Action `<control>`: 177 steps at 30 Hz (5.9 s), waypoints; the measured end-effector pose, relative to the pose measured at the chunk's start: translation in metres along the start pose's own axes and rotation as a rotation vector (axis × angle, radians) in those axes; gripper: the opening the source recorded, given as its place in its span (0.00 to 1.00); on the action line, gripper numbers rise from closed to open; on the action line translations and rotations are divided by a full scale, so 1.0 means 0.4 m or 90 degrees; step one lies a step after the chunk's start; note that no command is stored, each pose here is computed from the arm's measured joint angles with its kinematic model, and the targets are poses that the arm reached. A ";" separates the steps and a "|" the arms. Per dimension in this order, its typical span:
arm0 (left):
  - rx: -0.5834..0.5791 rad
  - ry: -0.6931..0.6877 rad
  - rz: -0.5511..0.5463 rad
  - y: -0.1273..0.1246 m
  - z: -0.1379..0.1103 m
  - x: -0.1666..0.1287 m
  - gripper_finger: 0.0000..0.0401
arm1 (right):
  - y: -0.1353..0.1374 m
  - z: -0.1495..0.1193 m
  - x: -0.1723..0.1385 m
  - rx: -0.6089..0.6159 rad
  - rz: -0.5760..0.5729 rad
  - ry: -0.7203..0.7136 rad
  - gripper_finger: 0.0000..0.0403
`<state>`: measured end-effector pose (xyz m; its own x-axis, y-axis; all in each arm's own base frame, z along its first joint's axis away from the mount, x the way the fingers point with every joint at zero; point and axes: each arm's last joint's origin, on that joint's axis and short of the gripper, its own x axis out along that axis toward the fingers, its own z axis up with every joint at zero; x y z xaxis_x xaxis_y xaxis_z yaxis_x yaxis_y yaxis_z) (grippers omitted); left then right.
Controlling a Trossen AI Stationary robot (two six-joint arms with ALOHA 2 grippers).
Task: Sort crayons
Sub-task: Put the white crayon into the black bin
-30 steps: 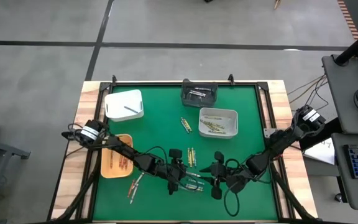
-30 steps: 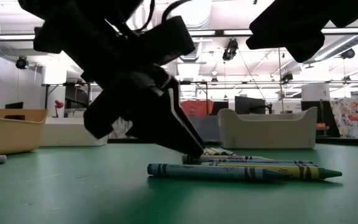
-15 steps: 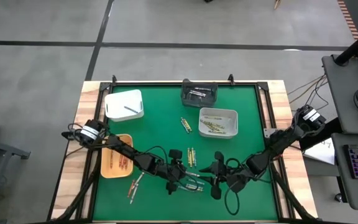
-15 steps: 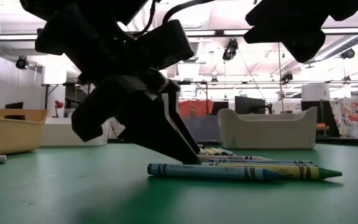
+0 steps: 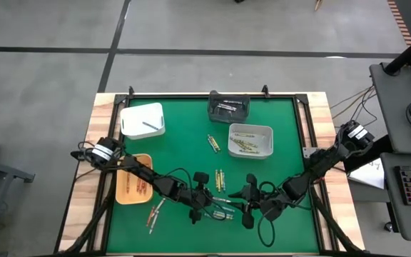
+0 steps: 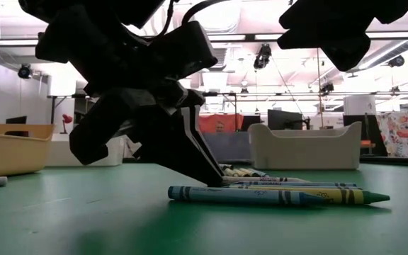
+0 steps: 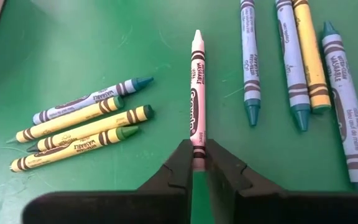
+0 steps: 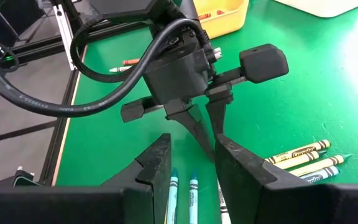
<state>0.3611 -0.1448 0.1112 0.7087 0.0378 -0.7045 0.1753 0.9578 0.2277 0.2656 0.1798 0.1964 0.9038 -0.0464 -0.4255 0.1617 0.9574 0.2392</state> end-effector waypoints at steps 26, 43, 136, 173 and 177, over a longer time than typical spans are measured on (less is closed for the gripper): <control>-0.037 -0.179 0.076 0.045 0.113 -0.325 0.00 | 0.038 0.015 -0.073 -0.239 0.013 -0.049 0.28; -0.116 -0.582 0.196 0.182 0.080 -0.480 0.00 | -0.164 0.298 -0.044 -0.296 0.065 -0.277 0.28; -0.499 -0.604 0.328 0.194 -0.120 -0.454 0.46 | -0.880 0.520 0.099 0.077 -0.292 0.102 0.38; -0.570 0.306 0.059 -0.087 0.195 -0.511 0.39 | -0.247 0.293 0.084 -0.052 -0.067 0.277 0.29; -0.545 0.352 0.059 -0.140 0.186 -0.467 0.39 | -0.232 0.289 0.082 -0.061 -0.052 0.276 0.28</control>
<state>0.2697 -0.2268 0.2800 0.2420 0.0411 -0.9694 -0.5650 0.8182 -0.1064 0.3259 0.0566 0.2611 0.6368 -0.0188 -0.7708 0.1698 0.9786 0.1164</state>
